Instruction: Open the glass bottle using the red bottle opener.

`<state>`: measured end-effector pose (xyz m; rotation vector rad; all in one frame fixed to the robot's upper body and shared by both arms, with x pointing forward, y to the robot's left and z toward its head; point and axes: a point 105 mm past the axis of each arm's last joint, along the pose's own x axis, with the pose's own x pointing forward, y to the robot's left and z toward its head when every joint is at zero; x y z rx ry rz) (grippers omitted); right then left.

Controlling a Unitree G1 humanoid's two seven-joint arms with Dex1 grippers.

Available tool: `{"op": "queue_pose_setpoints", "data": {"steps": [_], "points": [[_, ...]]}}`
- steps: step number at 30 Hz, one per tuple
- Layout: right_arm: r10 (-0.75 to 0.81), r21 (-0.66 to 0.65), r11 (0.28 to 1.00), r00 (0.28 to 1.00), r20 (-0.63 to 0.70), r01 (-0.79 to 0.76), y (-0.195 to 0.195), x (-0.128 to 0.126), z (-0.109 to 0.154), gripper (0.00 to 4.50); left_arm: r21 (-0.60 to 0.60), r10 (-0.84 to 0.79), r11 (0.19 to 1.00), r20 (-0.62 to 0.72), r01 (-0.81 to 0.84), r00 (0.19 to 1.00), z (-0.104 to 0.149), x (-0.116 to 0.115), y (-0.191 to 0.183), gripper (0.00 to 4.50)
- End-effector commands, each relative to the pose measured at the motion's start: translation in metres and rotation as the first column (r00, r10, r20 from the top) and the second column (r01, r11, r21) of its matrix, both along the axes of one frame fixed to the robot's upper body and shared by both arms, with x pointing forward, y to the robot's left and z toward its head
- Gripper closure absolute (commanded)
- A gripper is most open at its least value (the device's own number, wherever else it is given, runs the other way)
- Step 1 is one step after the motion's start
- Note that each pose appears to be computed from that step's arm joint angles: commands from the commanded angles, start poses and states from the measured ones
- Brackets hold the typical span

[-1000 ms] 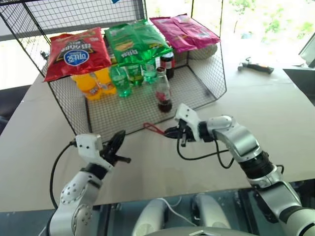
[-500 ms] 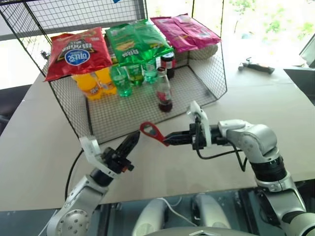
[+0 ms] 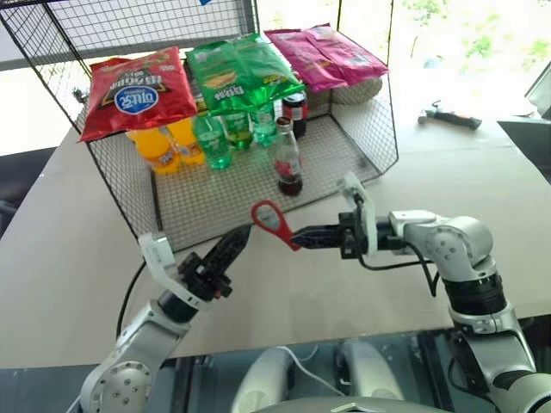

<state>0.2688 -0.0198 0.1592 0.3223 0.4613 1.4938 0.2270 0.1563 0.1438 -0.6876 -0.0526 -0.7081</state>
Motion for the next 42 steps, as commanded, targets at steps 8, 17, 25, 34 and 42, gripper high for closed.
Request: {"op": "queue_pose_setpoints", "data": {"steps": [8,17,25,34,42], "points": [[0.094,0.081,0.992,0.995,-0.017,-0.093,0.003,-0.018,0.013,4.50,-0.120,-0.111,0.986,0.069,0.119,0.991,0.022,-0.011,-0.008,2.21],[0.191,0.120,0.976,0.980,-0.051,-0.184,0.009,-0.038,0.020,4.50,-0.200,-0.203,0.955,0.094,0.218,0.975,0.033,-0.012,-0.014,2.21],[0.212,0.141,0.969,0.975,-0.071,-0.201,0.013,-0.044,0.023,4.50,-0.218,-0.255,0.939,0.073,0.265,0.964,0.033,-0.015,-0.019,2.69],[0.193,0.147,0.972,0.979,-0.060,-0.183,0.017,-0.042,0.023,4.50,-0.239,-0.262,0.932,0.081,0.274,0.962,0.037,-0.015,-0.018,4.44],[0.167,0.104,0.981,0.985,-0.044,-0.162,0.019,-0.040,0.016,3.02,-0.256,-0.260,0.927,0.093,0.275,0.961,0.039,-0.014,-0.021,4.50]]}}
